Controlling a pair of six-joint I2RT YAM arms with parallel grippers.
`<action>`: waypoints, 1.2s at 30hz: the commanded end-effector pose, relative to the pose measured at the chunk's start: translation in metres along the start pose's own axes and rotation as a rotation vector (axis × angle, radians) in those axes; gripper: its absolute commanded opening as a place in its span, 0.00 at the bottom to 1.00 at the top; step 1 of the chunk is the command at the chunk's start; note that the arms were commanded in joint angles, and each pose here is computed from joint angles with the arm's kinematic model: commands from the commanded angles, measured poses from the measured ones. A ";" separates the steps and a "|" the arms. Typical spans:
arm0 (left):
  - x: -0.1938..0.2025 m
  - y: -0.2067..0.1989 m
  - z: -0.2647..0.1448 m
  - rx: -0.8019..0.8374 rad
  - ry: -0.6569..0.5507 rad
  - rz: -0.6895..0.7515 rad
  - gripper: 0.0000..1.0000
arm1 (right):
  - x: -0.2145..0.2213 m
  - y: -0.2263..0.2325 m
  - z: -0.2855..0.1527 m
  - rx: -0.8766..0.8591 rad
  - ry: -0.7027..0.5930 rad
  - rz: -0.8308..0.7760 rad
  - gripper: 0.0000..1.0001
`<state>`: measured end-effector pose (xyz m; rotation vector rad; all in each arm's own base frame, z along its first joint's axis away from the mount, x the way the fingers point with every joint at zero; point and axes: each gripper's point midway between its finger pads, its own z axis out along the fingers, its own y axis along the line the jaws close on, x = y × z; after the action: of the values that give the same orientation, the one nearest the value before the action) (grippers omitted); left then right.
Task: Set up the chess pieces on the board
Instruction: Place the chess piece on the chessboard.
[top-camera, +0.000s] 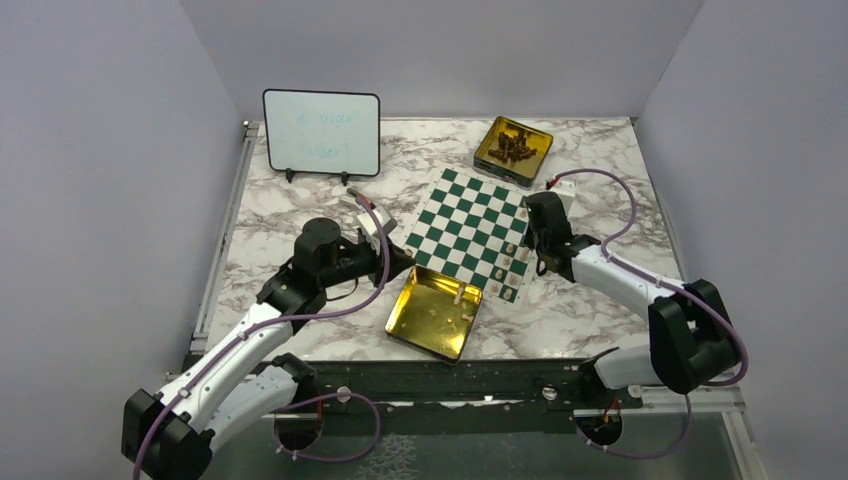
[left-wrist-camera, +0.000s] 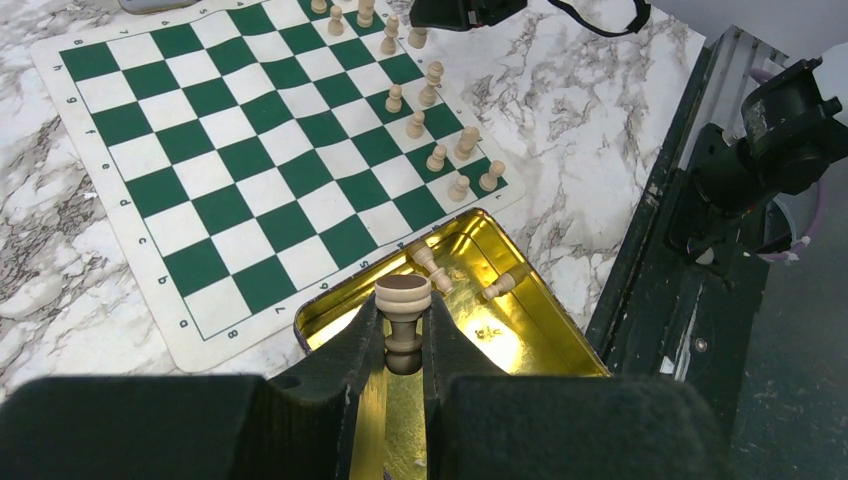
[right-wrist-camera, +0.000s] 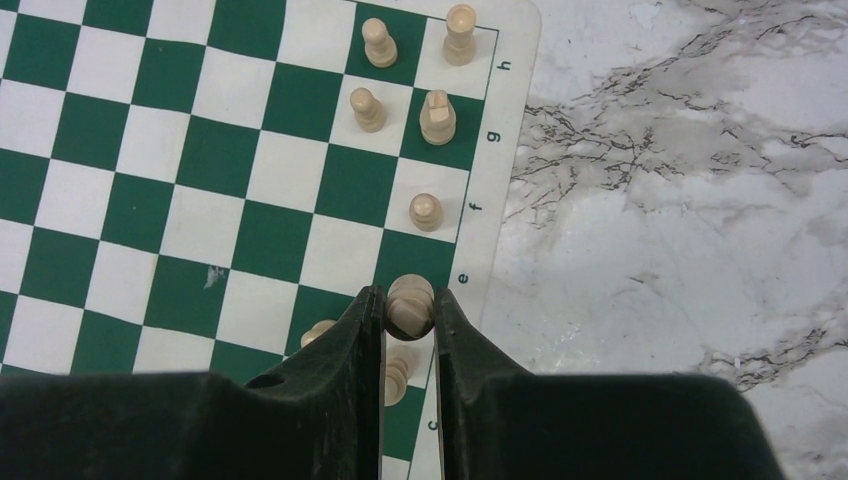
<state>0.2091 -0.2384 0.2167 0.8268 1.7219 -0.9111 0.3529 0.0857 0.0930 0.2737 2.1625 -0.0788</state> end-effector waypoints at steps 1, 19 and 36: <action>-0.001 -0.002 -0.002 0.007 -0.012 0.023 0.10 | -0.016 0.009 0.005 -0.028 -0.040 0.034 0.05; -0.003 -0.004 -0.003 0.016 -0.020 0.030 0.10 | 0.001 0.012 0.029 -0.035 0.006 0.039 0.05; -0.002 -0.004 -0.002 0.022 -0.018 0.026 0.10 | 0.013 0.005 0.028 -0.009 0.046 0.022 0.05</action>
<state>0.2081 -0.2377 0.2159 0.8297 1.7187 -0.9091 0.3639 0.0893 0.0638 0.2744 2.2129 -0.0519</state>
